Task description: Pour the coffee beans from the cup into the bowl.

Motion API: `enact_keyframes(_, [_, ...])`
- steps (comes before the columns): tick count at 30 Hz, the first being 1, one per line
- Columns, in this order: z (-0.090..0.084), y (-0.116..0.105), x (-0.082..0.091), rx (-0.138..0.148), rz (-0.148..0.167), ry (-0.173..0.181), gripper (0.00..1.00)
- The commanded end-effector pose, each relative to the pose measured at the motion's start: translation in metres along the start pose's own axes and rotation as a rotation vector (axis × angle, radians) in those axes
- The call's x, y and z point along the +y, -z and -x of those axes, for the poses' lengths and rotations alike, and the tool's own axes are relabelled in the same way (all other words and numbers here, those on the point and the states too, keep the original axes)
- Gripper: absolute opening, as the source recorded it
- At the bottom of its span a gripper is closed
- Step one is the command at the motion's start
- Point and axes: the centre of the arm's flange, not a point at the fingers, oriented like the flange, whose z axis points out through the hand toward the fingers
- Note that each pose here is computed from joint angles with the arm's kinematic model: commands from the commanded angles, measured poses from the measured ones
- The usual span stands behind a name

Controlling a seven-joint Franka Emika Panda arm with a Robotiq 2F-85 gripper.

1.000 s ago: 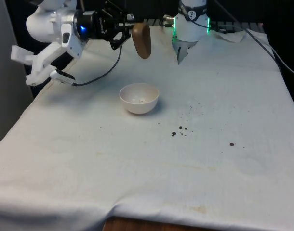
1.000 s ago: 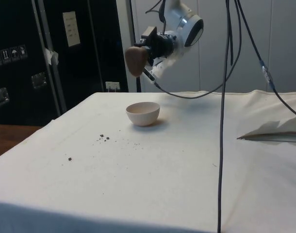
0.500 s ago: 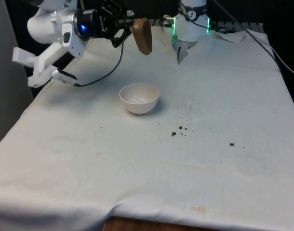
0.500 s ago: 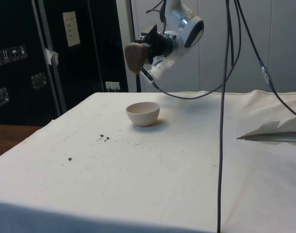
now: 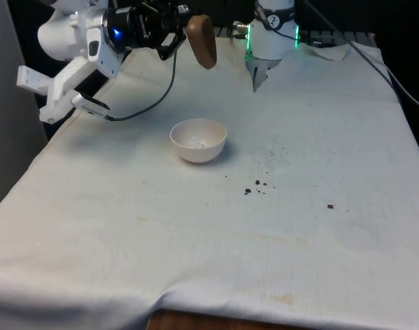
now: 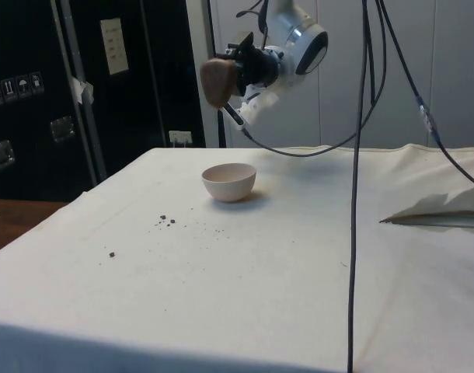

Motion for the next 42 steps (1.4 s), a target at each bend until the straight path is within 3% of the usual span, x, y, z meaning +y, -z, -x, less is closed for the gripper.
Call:
enact_keyframes(1, [-0.0004, 0.0008, 0.0004, 0.003, -0.015, -0.007, 0.00])
enact_keyframes(6, [-0.0005, 0.0010, -0.0002, 0.001, -0.022, -0.007, 0.00])
enact_keyframes(7, [0.0004, 0.0000, -0.0002, 0.000, -0.012, 0.001, 0.00])
enact_keyframes(8, [-0.0002, 0.0014, -0.0005, 0.001, -0.023, -0.007, 0.00])
enact_keyframes(16, [0.0011, 0.0005, -0.0019, -0.003, -0.033, -0.002, 0.00])
enact_keyframes(42, [0.0023, -0.0013, -0.0012, -0.008, -0.031, 0.015, 0.00])
